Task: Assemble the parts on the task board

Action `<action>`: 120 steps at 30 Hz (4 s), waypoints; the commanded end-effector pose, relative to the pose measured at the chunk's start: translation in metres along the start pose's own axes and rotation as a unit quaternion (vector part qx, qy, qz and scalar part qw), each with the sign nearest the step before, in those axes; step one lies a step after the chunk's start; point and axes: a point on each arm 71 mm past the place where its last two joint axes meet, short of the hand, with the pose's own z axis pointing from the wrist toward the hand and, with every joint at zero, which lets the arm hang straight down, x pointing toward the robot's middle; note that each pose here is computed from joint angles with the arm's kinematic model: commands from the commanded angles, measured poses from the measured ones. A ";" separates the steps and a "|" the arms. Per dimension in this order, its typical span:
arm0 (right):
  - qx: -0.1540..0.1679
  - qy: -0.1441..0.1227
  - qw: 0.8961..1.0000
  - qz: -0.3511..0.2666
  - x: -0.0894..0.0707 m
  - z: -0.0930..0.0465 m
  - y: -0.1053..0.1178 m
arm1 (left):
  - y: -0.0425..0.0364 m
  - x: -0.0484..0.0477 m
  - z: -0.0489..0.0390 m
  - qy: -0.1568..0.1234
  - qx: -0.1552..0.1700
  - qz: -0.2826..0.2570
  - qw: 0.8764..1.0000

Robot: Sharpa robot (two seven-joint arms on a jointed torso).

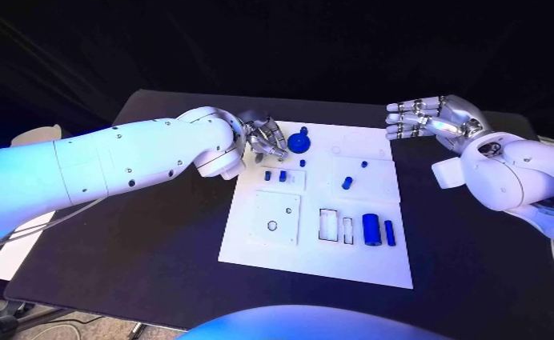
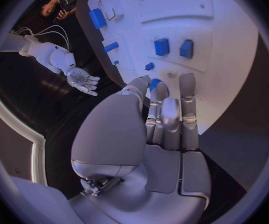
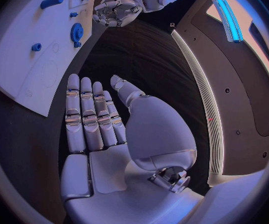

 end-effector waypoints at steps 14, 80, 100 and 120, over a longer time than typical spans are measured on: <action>-0.003 0.011 1.000 0.003 0.005 0.001 0.000 | -0.0336 0.0233 0.0124 -0.026 0.207 0.201 0.957; -0.006 0.017 1.000 0.004 0.008 0.002 0.001 | -0.0198 0.0466 0.0383 0.021 0.134 0.273 0.952; -0.007 0.018 1.000 0.005 0.009 0.002 0.001 | -0.0256 0.0465 0.0373 0.004 0.151 0.265 0.953; -0.008 0.018 1.000 0.005 0.009 0.002 0.001 | -0.0298 0.0259 0.0164 -0.044 0.176 0.229 0.956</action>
